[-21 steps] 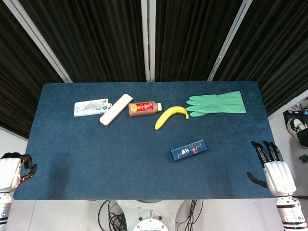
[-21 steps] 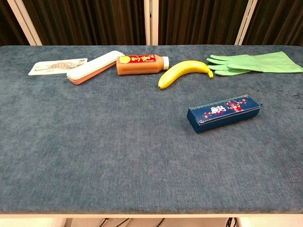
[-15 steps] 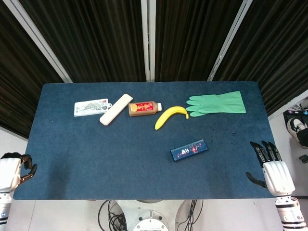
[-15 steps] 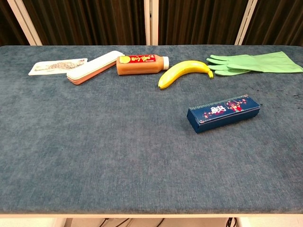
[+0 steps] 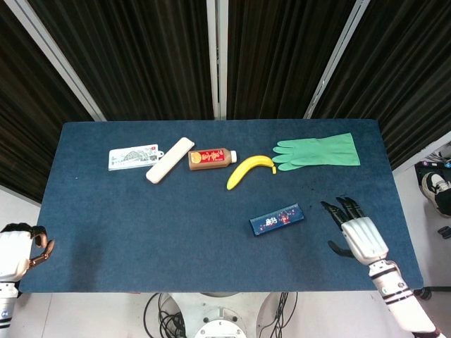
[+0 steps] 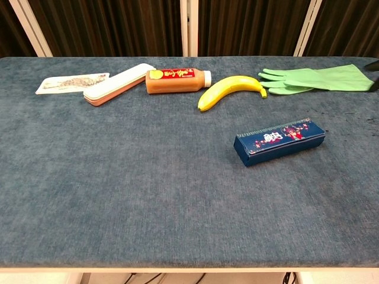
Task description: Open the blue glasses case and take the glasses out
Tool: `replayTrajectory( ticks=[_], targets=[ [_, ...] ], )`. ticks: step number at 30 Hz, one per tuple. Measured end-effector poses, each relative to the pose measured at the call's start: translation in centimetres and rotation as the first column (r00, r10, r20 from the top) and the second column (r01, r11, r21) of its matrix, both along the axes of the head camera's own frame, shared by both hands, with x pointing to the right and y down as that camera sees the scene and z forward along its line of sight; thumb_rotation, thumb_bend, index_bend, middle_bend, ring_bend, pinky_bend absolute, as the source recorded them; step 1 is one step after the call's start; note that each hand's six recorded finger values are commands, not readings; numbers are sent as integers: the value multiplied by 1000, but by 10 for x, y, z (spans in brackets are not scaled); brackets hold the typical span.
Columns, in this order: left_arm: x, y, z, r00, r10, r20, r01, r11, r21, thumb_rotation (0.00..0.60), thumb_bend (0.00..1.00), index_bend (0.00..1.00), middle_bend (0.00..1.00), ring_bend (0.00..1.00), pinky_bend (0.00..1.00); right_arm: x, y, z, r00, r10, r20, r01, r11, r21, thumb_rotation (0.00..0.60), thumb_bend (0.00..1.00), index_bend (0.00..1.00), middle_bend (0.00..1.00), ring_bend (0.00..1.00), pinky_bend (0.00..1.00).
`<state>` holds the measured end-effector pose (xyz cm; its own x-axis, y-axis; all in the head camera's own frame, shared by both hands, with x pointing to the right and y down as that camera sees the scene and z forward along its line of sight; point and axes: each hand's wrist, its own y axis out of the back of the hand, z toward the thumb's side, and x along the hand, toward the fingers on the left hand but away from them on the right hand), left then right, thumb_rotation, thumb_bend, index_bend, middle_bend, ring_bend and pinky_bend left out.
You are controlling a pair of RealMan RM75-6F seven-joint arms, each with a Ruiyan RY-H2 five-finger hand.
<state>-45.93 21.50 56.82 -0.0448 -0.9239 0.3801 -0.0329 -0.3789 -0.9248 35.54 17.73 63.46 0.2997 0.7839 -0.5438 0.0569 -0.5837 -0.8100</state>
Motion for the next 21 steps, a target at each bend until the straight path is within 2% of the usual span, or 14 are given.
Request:
replayTrajectory(
  ticks=[4,9,15,21],
  targets=[
    [0,0,0,1000,0,0,0,1000,-1,600,327,709,678,489,430,-25,-19,31,998,-65,-18,63,996,-60,600,208,92,199,0,0],
    [0,-1,0,1000,-1,-2,1,1000,-1,600,328,709,678,489,430,-56,-42,63,992,-118,-38,113,988,-101,600,229,125,198,0,0],
    [0,-1,0,1000,-2,-5,2,1000,-2,600,328,709,678,489,430,-78,-48,76,986,-163,-43,156,981,-119,600,267,155,197,0,0],
    [-1,-1,0,1000,-1,-8,1,1000,-3,600,328,709,679,489,430,-82,-49,78,985,-168,-46,161,979,-127,600,290,176,198,0,0]
  ],
)
